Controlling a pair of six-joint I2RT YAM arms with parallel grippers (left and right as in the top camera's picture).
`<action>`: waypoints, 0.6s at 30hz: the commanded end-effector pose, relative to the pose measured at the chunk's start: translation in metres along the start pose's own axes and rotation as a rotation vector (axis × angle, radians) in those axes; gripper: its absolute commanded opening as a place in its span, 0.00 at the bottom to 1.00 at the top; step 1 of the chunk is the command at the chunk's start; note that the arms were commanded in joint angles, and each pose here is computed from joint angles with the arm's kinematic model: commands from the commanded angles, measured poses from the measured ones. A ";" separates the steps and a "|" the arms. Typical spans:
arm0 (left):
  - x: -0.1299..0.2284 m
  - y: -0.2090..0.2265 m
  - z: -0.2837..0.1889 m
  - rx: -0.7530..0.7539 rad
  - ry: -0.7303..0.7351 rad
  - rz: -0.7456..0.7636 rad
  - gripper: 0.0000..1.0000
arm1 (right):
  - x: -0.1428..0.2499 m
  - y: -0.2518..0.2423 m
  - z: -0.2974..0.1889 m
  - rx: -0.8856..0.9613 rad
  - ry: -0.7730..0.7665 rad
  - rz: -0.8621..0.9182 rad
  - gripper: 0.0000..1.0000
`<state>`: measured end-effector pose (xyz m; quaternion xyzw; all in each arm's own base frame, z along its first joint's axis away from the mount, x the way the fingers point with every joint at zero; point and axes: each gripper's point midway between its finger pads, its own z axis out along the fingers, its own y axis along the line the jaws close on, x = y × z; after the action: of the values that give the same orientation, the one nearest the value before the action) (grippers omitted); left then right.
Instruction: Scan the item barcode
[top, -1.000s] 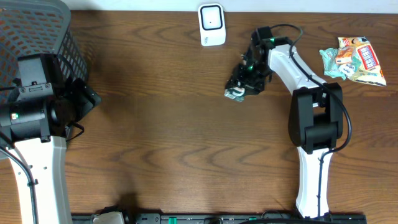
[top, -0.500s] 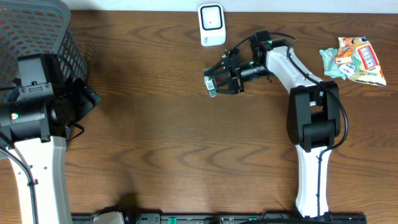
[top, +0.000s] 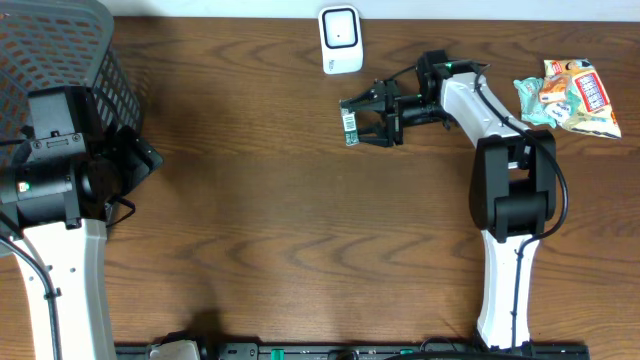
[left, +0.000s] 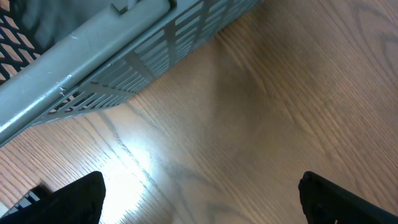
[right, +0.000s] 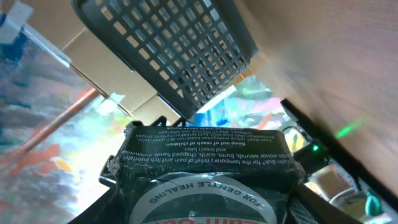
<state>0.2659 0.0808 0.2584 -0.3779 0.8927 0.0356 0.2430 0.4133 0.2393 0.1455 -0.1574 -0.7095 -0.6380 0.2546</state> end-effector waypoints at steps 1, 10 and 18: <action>-0.001 0.001 0.000 -0.003 -0.003 -0.012 0.97 | 0.004 0.004 -0.006 -0.048 0.013 0.029 0.56; -0.001 0.001 0.000 -0.004 -0.003 -0.012 0.98 | 0.014 0.001 -0.010 -0.053 0.007 0.025 0.57; -0.001 0.001 0.000 -0.003 -0.003 -0.012 0.98 | 0.022 -0.001 -0.010 -0.053 0.008 0.019 0.57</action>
<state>0.2659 0.0808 0.2584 -0.3779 0.8927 0.0356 0.2430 0.3921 0.2312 0.1530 -0.1813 -0.6985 -0.6331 0.2800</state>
